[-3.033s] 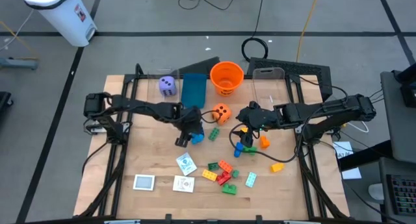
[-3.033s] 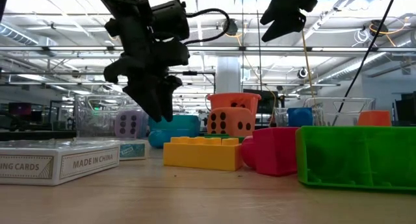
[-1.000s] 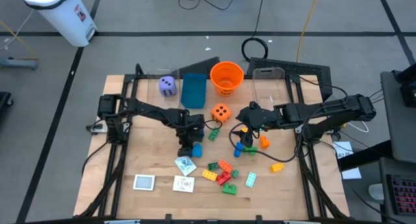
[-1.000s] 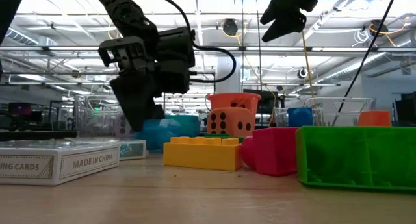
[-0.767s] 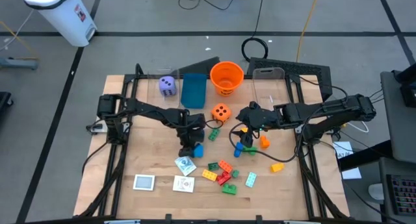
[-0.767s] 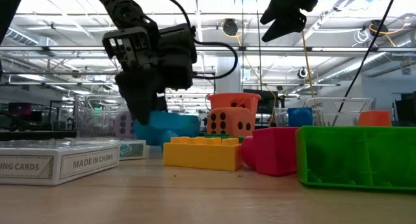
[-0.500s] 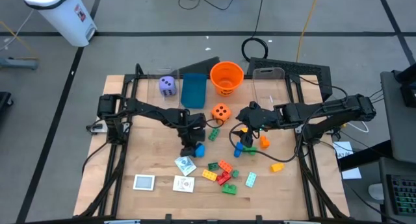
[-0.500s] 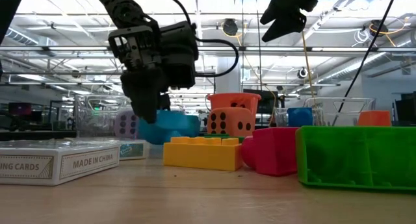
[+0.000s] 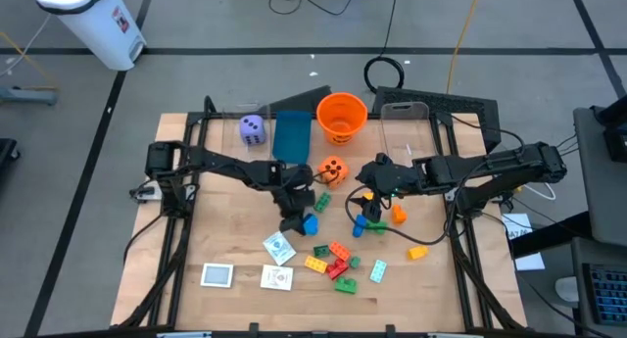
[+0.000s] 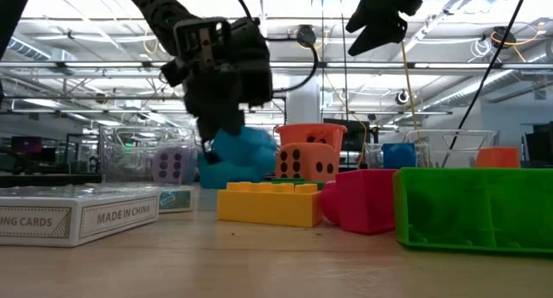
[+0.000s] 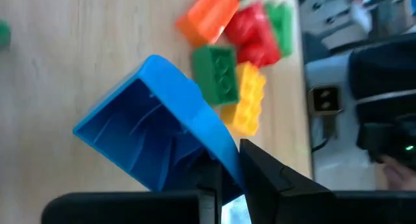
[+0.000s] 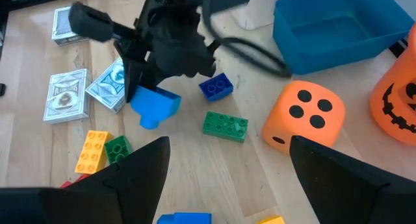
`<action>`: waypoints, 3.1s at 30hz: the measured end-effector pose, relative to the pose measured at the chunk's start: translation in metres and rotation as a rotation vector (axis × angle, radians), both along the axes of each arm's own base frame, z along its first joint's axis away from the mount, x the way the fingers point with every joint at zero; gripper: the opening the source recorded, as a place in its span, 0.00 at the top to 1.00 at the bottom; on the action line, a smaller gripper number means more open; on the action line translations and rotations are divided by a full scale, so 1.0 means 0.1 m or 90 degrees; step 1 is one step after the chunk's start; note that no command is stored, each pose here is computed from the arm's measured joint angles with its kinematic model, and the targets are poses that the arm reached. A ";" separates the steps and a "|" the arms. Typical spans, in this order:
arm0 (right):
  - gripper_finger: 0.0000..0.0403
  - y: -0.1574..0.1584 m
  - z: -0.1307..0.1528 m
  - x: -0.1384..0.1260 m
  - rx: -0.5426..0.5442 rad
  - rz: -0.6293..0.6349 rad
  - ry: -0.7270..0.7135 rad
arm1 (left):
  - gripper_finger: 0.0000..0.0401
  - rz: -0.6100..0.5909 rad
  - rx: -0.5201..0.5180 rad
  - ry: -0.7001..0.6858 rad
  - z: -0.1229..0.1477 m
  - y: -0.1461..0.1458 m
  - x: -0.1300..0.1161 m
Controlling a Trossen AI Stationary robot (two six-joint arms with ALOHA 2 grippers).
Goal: Pick & Place Toys
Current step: Put the blue game piece into the right transparent bin
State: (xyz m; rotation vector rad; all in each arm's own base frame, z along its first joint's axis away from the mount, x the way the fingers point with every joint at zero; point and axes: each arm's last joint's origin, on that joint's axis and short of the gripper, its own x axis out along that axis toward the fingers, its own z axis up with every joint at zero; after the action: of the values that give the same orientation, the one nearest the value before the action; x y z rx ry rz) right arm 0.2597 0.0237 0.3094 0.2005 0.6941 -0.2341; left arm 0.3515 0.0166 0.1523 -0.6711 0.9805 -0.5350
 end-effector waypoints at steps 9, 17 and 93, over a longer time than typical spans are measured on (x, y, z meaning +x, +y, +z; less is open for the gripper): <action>0.23 0.00 0.03 0.03 0.031 0.001 -0.025 | 0.89 0.022 0.021 -0.169 0.74 0.13 0.17; 0.23 -0.07 0.11 0.13 0.134 0.004 -0.135 | 0.89 0.089 0.123 -0.295 1.37 0.25 0.18; 0.67 -0.30 -0.47 -0.13 0.407 -0.014 -0.575 | 0.42 0.223 0.106 -0.383 1.92 0.51 -0.01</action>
State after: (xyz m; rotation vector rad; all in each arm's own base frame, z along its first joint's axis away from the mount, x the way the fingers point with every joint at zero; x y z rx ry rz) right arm 0.2465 -0.0060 0.2625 0.8626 -0.1584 0.0784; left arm 0.3502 0.0671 0.3444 -0.4729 0.3260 -0.3091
